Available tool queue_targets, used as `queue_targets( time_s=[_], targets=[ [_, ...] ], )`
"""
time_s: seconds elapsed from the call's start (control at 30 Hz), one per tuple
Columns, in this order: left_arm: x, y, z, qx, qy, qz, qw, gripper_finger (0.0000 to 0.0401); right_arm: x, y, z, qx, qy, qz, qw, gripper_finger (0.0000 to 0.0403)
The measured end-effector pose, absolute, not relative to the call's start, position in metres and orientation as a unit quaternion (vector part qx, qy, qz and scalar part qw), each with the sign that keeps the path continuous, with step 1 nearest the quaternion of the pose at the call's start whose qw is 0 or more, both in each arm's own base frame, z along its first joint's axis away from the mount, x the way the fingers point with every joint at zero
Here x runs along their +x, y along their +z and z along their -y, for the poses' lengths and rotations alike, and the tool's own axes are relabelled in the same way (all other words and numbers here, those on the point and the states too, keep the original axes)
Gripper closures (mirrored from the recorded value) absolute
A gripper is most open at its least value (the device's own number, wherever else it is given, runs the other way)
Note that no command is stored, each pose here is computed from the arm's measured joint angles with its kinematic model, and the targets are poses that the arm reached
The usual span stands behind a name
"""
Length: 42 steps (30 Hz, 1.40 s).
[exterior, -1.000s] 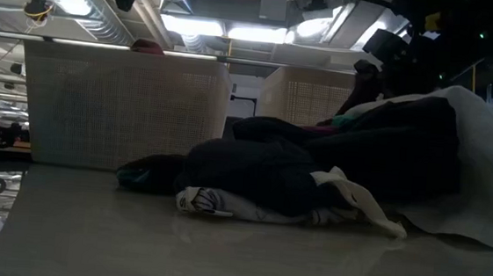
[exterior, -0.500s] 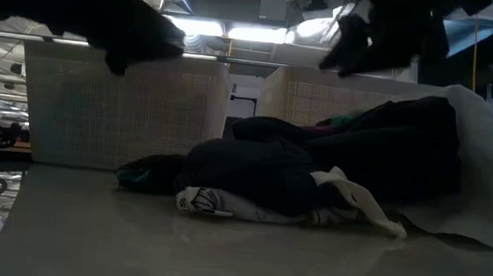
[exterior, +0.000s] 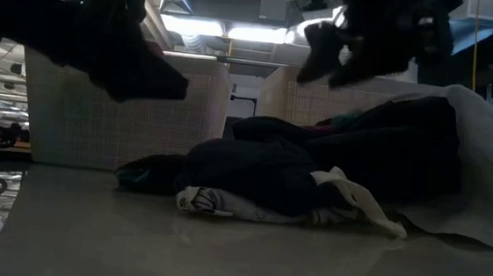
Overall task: Sort clothes
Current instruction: Put the black sock into the left white laundry bin
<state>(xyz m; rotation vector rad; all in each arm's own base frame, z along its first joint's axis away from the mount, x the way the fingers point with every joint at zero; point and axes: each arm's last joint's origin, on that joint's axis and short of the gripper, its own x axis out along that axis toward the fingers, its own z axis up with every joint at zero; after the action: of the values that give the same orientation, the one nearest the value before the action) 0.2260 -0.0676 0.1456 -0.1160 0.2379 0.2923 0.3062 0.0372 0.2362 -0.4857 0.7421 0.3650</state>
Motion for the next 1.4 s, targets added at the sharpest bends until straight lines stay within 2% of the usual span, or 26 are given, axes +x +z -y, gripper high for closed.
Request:
queue_targets(
  time_s=[0.17,0.33,0.43,0.63,0.7,0.87,0.97,1.17,1.4],
  targets=[
    [0.225,0.143,0.067,-0.052,0.147,-0.131,0.979,0.0232,0.317,0.226,-0.032,-0.266,0.122,-0.494,0.818,0.0144],
    [0.224,0.14,0.067,-0.069,0.153,-0.145,0.975,0.0232,0.325,0.216,-0.03,-0.267,0.13,-0.552,0.779,0.0172],
    [0.223,0.138,0.066,-0.074,0.156,-0.152,0.973,0.0232,0.328,0.214,-0.031,-0.267,0.141,-0.549,0.779,0.0219],
    [0.223,0.137,0.066,-0.078,0.158,-0.155,0.972,0.0232,0.329,0.221,-0.031,-0.294,0.138,-0.535,0.78,0.0359],
    [0.223,0.137,0.066,-0.078,0.157,-0.154,0.972,0.0232,0.33,0.229,-0.03,-0.302,0.136,-0.529,0.781,0.0388],
    [0.223,0.137,0.066,-0.071,0.156,-0.155,0.973,0.0232,0.342,0.262,-0.031,-0.33,0.122,-0.486,0.8,0.0366],
    [0.223,0.137,0.066,-0.076,0.157,-0.157,0.972,0.0232,0.351,0.29,-0.03,-0.378,0.106,-0.448,0.803,0.0371],
    [0.22,0.134,0.071,-0.088,0.152,-0.169,0.97,0.0232,0.364,0.354,-0.022,-0.487,0.0,-0.367,0.792,0.0395],
    [0.212,0.127,0.083,-0.118,0.14,-0.198,0.963,0.0232,0.38,0.402,0.012,-0.548,-0.116,-0.226,0.797,0.0373]
  ],
)
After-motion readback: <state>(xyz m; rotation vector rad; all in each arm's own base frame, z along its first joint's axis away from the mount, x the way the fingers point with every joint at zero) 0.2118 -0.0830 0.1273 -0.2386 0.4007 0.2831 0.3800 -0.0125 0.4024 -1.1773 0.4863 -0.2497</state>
